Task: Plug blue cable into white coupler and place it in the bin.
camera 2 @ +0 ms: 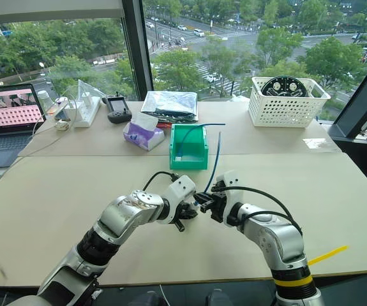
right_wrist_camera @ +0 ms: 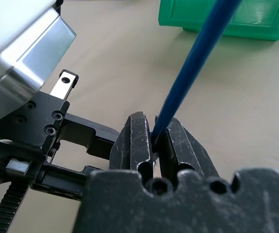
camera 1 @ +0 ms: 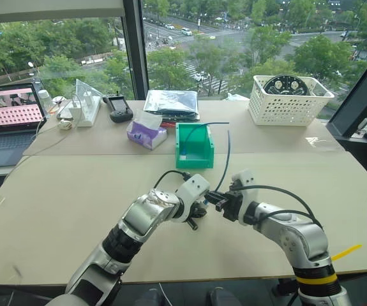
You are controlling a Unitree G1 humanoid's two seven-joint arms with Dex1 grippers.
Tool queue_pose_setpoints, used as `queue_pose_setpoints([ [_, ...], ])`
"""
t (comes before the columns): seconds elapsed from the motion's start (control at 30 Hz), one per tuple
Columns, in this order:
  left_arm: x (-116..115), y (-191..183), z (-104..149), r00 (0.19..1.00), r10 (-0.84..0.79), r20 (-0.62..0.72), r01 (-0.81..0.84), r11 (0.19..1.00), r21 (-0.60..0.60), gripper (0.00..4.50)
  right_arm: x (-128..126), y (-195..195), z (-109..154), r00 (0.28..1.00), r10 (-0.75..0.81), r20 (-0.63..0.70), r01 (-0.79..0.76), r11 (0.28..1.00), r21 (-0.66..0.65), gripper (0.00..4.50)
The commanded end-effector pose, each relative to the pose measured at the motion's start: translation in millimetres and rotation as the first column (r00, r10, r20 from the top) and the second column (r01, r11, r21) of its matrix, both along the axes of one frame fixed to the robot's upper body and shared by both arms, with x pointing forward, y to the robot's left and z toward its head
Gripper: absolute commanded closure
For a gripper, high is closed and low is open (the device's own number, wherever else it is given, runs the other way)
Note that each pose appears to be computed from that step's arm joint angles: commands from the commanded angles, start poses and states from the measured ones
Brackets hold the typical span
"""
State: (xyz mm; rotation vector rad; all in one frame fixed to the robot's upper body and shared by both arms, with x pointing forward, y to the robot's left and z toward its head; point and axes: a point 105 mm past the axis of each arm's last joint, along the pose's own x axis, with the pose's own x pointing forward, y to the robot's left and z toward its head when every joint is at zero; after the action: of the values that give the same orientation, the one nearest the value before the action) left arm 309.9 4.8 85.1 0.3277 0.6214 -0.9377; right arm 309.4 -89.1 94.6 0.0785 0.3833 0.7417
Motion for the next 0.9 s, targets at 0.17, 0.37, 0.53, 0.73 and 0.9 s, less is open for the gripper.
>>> queue_pose_setpoints([
  [0.17, 5.6, -18.4, 62.4, 0.977, -0.037, 0.208, 0.068, 0.988, -0.142, 3.83, -79.9, 27.4, -132.4, 0.797, 0.108, -0.595, -0.117, 0.993, 0.024, 4.50],
  [0.37, 7.0, -12.3, 59.8, 0.979, -0.017, 0.204, 0.045, 0.991, -0.129, 3.83, -93.2, 43.9, -132.5, 0.726, 0.199, -0.658, -0.138, 0.980, 0.144, 4.50],
  [0.53, 3.7, -10.5, 56.6, 0.981, -0.015, 0.193, 0.039, 0.992, -0.122, 3.83, -86.2, 41.7, -128.8, 0.748, 0.173, -0.640, -0.097, 0.984, 0.152, 4.50],
  [0.73, 1.4, -10.1, 53.8, 0.984, -0.024, 0.175, 0.047, 0.991, -0.129, 3.83, -38.6, 12.0, -93.2, 0.847, 0.050, -0.529, 0.072, 0.975, 0.209, 4.50],
  [0.9, -2.5, -10.7, 55.4, 0.987, -0.060, 0.146, 0.083, 0.985, -0.154, 1.52, -4.6, -28.6, -38.4, 0.916, -0.039, -0.398, 0.157, 0.950, 0.269, 4.50],
])
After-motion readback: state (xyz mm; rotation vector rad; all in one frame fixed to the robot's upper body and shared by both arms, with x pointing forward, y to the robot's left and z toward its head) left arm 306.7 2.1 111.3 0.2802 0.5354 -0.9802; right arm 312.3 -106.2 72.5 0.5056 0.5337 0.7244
